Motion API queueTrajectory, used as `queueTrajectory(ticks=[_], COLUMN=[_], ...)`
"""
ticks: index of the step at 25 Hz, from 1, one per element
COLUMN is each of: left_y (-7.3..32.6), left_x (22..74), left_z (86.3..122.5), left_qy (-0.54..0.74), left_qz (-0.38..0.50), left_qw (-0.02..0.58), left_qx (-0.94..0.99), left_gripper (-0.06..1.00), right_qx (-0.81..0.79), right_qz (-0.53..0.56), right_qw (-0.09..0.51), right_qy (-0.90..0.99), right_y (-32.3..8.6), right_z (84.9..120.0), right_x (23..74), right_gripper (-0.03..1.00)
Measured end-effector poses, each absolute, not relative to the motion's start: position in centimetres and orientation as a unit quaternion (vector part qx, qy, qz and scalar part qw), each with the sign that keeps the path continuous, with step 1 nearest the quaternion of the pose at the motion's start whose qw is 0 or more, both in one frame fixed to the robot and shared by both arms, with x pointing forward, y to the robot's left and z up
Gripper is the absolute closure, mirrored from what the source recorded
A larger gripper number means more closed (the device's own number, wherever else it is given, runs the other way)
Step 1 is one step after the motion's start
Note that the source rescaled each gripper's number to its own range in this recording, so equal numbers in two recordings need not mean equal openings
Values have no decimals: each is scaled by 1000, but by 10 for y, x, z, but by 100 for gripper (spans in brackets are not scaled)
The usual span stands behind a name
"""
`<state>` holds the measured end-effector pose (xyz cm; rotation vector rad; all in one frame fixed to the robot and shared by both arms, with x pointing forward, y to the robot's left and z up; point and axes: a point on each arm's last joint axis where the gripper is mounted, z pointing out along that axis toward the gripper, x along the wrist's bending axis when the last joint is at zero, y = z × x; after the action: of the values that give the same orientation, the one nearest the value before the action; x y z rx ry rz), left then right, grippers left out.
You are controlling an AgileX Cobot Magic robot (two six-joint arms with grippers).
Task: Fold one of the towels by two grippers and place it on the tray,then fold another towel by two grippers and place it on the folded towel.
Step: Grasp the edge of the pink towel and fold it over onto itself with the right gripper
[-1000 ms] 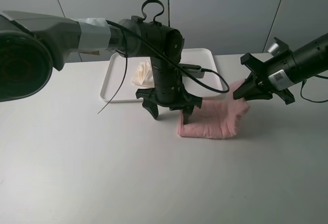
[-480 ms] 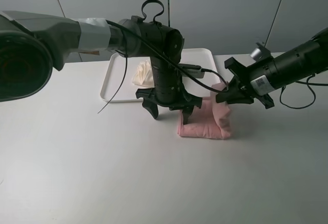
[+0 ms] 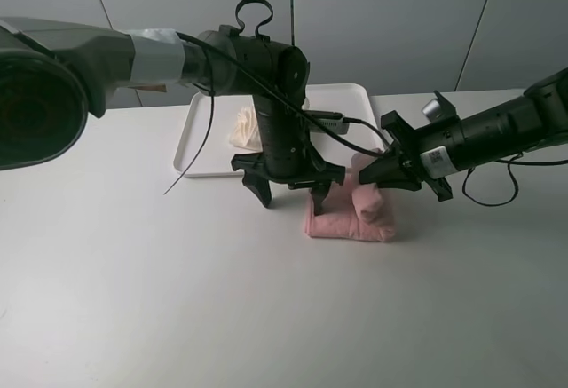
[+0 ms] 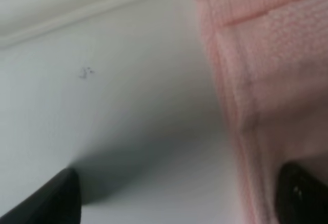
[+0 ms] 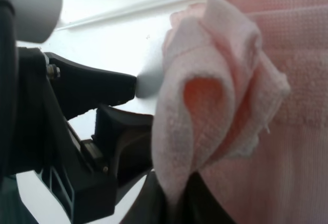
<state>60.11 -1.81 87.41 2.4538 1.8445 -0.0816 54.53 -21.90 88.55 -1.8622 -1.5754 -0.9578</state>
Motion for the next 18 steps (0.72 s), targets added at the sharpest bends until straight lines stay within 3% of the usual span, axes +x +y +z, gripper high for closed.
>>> queueTrajectory(ticks=[18], left_y=[-20], left_x=[600], left_z=[874], left_qy=[587], left_qz=[-43], left_qw=[41], left_qx=[807], left_gripper=[-3], right_qx=[-677], right_qz=[-377], right_qw=[249], right_qy=[-581], right_y=[-204], right_z=[879], right_x=[547], right_gripper=[94])
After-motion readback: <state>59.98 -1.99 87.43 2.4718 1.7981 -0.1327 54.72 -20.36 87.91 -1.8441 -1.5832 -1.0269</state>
